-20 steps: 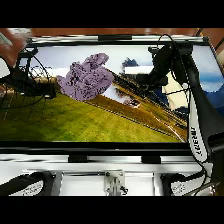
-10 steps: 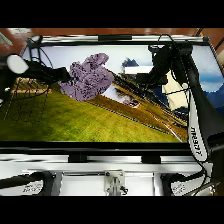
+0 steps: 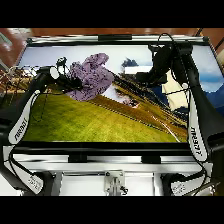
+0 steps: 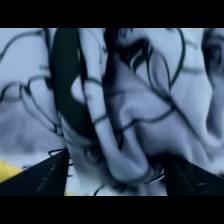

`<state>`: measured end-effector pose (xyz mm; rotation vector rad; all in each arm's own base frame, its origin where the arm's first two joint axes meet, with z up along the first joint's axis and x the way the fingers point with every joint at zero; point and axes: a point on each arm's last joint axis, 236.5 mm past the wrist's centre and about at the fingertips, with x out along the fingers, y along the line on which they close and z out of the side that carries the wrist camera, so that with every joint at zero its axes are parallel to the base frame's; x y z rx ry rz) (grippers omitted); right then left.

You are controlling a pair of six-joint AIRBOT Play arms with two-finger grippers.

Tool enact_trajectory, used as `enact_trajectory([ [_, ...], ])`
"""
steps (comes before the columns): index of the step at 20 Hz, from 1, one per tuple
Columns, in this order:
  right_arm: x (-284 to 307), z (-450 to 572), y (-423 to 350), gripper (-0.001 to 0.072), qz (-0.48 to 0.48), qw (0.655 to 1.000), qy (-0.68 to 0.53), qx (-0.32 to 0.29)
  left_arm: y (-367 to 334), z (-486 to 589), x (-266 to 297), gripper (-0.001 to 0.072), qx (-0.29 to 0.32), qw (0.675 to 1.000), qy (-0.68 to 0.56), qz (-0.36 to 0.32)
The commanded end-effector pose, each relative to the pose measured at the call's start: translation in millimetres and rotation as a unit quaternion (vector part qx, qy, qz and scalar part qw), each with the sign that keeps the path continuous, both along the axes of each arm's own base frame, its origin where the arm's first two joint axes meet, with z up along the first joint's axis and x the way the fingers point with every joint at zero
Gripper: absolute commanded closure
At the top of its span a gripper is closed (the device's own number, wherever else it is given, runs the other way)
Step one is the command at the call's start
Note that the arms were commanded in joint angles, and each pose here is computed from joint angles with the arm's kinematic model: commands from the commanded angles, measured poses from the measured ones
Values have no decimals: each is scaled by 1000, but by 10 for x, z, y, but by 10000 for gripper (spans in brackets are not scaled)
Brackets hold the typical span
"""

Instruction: Fold the shirts.

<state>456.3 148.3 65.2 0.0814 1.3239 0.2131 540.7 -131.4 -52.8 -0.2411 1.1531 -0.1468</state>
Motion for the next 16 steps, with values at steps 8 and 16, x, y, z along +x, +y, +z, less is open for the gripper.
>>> enact_trajectory([
  [8, 34, 571, -258, 247, -1, 997, -79, -5, -588, 2502, -45, 654, 5, 953, -253, -168],
  [16, -557, 2331, -953, 248, -72, 953, -293, -9, -1657, 3602, -1761, 654, -68, 913, -273, -295],
])
